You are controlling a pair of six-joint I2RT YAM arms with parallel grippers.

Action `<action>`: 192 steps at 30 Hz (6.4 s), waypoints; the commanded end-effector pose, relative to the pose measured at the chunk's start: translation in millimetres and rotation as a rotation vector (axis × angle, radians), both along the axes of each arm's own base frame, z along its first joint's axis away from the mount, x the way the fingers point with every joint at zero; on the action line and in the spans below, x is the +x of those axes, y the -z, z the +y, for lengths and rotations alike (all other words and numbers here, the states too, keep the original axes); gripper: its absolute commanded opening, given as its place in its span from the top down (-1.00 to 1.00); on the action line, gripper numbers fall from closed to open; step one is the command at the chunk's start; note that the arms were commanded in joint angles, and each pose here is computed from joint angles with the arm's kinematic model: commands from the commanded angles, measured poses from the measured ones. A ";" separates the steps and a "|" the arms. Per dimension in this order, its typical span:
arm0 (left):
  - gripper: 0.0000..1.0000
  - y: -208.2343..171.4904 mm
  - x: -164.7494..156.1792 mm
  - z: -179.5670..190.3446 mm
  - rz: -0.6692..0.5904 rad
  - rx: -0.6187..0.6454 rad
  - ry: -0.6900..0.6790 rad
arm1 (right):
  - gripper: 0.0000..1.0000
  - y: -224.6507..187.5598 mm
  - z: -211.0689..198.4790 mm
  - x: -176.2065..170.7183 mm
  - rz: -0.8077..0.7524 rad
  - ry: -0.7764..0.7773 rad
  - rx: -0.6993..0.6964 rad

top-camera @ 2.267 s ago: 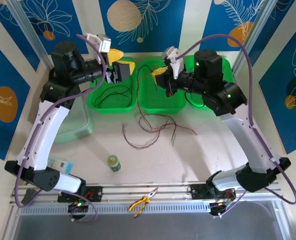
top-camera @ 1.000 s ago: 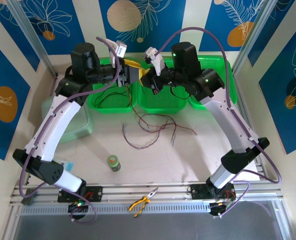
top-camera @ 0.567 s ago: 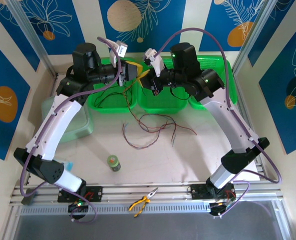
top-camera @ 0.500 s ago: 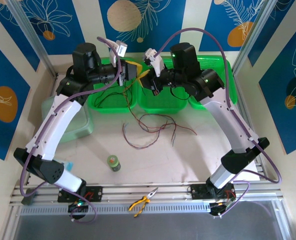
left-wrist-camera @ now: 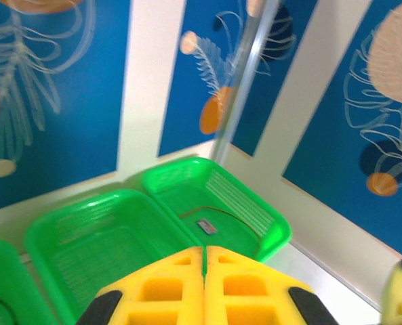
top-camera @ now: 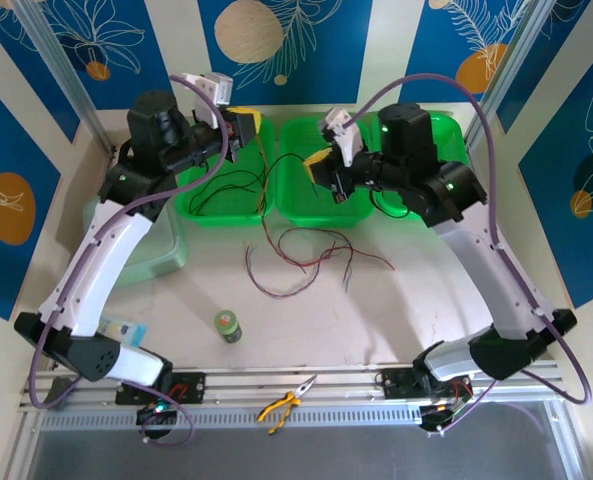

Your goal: Untangle the cables

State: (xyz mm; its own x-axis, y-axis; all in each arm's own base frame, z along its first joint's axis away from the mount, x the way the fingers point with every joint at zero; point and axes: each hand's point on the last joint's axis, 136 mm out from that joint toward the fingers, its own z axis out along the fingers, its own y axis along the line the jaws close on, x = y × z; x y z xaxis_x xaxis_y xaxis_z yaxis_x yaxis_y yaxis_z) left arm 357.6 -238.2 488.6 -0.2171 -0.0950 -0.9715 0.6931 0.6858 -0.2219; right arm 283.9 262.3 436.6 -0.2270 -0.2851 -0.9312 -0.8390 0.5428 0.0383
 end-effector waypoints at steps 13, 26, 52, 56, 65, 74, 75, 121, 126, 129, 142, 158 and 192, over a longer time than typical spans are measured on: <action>1.00 7.4 27.1 125.5 -0.011 0.103 -0.429 | 1.00 -63.7 -150.2 43.1 -0.234 0.673 0.134; 1.00 15.8 39.9 220.0 0.048 0.088 -0.637 | 1.00 -86.2 -263.6 40.1 -0.285 0.986 0.179; 1.00 -43.2 2.7 128.6 0.048 -0.206 -0.154 | -0.14 -25.4 -46.1 30.0 -0.066 0.110 0.275; 1.00 -42.3 -0.8 105.2 0.051 -0.206 -0.105 | -0.29 -23.8 20.8 35.9 -0.160 -0.070 0.269; 1.00 -47.2 -10.5 73.1 0.060 -0.228 -0.024 | -0.31 -39.3 128.1 42.4 -0.169 -0.419 0.355; 1.00 -46.7 -16.7 64.8 0.062 -0.228 -0.008 | -0.13 -39.1 185.9 51.1 -0.025 -0.538 0.391; 1.00 -46.6 -17.1 64.4 0.063 -0.226 -0.006 | -0.06 -38.8 189.3 50.7 -0.013 -0.551 0.391; -0.85 137.4 -30.9 69.7 -0.109 0.640 0.220 | 1.00 -137.4 39.8 4.8 -0.174 -0.385 0.320; -0.84 220.9 -35.5 74.1 0.039 0.738 0.259 | 1.00 -123.7 44.3 12.6 -0.146 -0.378 0.313; -0.84 264.2 -45.4 63.1 0.143 0.729 0.326 | 1.00 -115.5 46.5 17.5 -0.131 -0.373 0.308; -0.87 348.4 -68.5 25.8 0.296 0.746 0.436 | 1.00 -102.2 43.0 30.0 -0.109 -0.341 0.299; -0.73 411.7 -70.2 18.7 0.414 0.736 0.422 | 1.00 -109.9 35.5 32.7 -0.124 -0.329 0.308; 1.00 229.8 34.3 70.7 0.283 0.623 0.016 | 1.00 -125.1 -177.4 50.4 -0.454 0.531 0.221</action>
